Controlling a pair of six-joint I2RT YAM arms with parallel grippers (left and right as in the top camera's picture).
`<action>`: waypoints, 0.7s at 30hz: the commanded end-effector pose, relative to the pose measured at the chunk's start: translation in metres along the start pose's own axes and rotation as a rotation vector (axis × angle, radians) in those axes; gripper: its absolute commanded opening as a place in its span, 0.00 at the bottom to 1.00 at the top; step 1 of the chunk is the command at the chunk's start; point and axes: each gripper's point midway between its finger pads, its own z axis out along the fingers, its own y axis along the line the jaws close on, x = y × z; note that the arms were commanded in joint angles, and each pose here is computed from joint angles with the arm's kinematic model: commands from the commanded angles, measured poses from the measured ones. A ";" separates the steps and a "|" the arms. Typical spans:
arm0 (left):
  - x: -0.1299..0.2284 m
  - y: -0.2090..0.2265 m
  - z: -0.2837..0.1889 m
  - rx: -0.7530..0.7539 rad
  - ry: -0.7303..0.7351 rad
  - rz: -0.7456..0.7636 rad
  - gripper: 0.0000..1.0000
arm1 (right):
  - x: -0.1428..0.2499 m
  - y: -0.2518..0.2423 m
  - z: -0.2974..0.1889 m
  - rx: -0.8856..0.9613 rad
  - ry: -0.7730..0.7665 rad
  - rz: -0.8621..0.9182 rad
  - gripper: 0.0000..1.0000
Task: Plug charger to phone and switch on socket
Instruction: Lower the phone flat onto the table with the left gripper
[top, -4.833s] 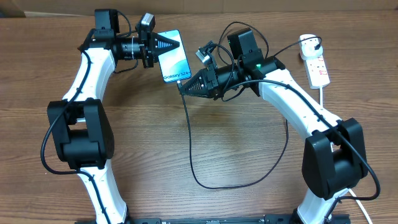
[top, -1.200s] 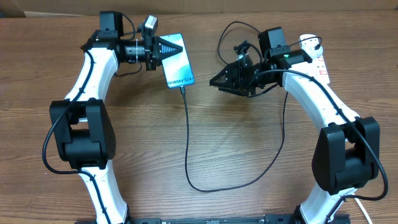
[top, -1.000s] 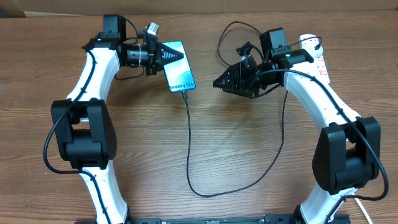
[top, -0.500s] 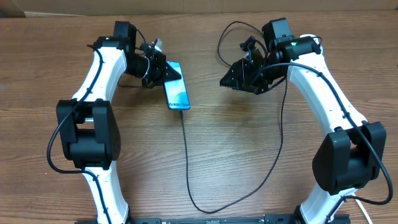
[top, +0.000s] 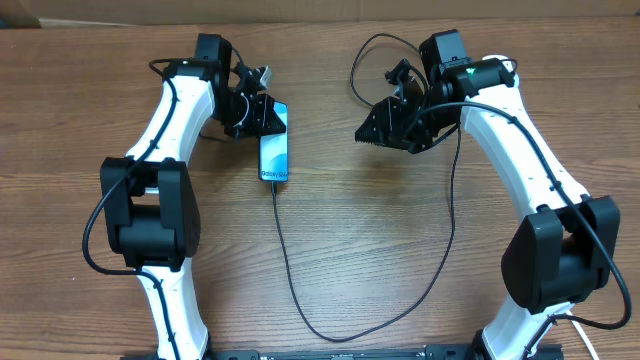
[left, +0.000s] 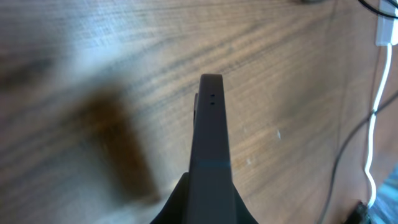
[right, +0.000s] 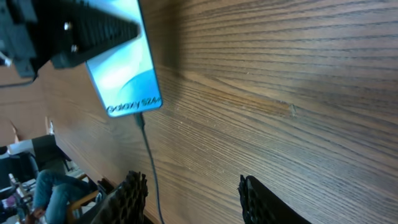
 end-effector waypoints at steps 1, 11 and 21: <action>-0.015 0.001 0.001 -0.005 -0.041 -0.072 0.04 | -0.004 0.017 -0.012 0.015 -0.046 -0.066 0.49; -0.022 0.009 0.005 -0.046 -0.071 -0.173 0.04 | -0.002 0.019 -0.009 0.027 -0.043 -0.079 0.49; -0.005 0.030 0.046 -0.031 0.027 -0.226 0.04 | -0.003 0.019 -0.009 0.027 -0.044 -0.080 0.49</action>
